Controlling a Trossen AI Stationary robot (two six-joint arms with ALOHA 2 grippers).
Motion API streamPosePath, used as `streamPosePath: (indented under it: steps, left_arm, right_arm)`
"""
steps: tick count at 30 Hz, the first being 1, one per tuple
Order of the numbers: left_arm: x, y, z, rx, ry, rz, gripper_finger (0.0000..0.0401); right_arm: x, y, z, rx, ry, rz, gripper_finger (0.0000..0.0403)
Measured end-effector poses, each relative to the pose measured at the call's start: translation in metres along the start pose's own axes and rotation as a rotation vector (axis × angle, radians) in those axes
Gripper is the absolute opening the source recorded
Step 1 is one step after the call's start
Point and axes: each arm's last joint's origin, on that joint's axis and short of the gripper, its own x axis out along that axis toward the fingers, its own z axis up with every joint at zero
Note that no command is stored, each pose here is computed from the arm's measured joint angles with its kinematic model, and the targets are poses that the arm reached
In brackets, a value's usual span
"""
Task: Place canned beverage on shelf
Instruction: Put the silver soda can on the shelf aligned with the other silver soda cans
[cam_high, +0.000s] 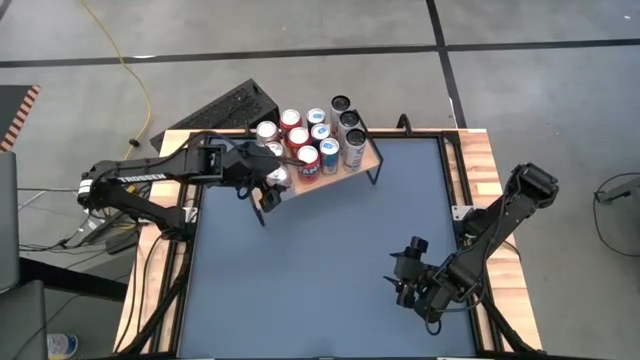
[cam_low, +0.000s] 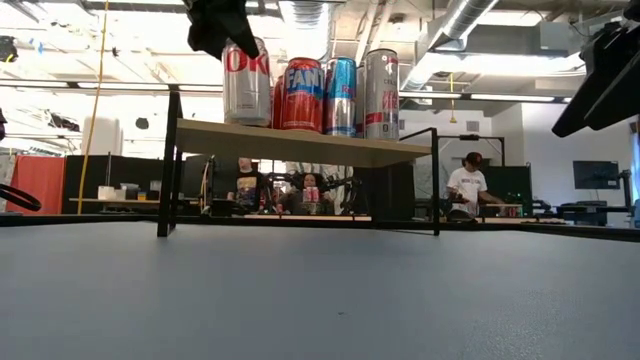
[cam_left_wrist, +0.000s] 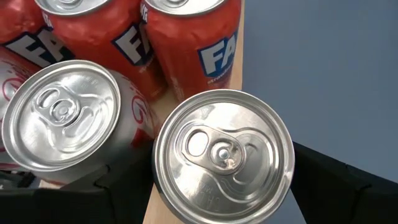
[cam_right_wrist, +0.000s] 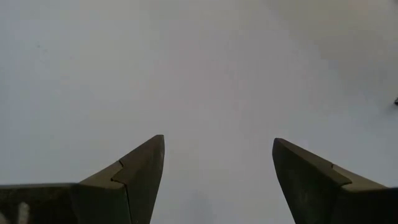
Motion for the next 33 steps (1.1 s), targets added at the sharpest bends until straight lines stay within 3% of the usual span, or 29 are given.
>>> streamPosePath:
  steps: [10,26,33]
  left_arm:
    - [0.0,-0.001,0.0,0.051,0.012,-0.022,0.0338]
    - [-0.019,0.003,0.019,0.05,-0.091,0.061,0.0342]
    - [-0.05,0.005,0.04,0.058,-0.168,0.105,0.0342]
  right_arm:
    - [0.0,0.0,0.0,0.0,0.0,-0.001,0.0292]
    - [0.0,0.0,0.0,0.002,0.0,-0.001,0.0292]
    - [0.0,0.0,0.0,0.005,0.0,-0.001,0.0292]
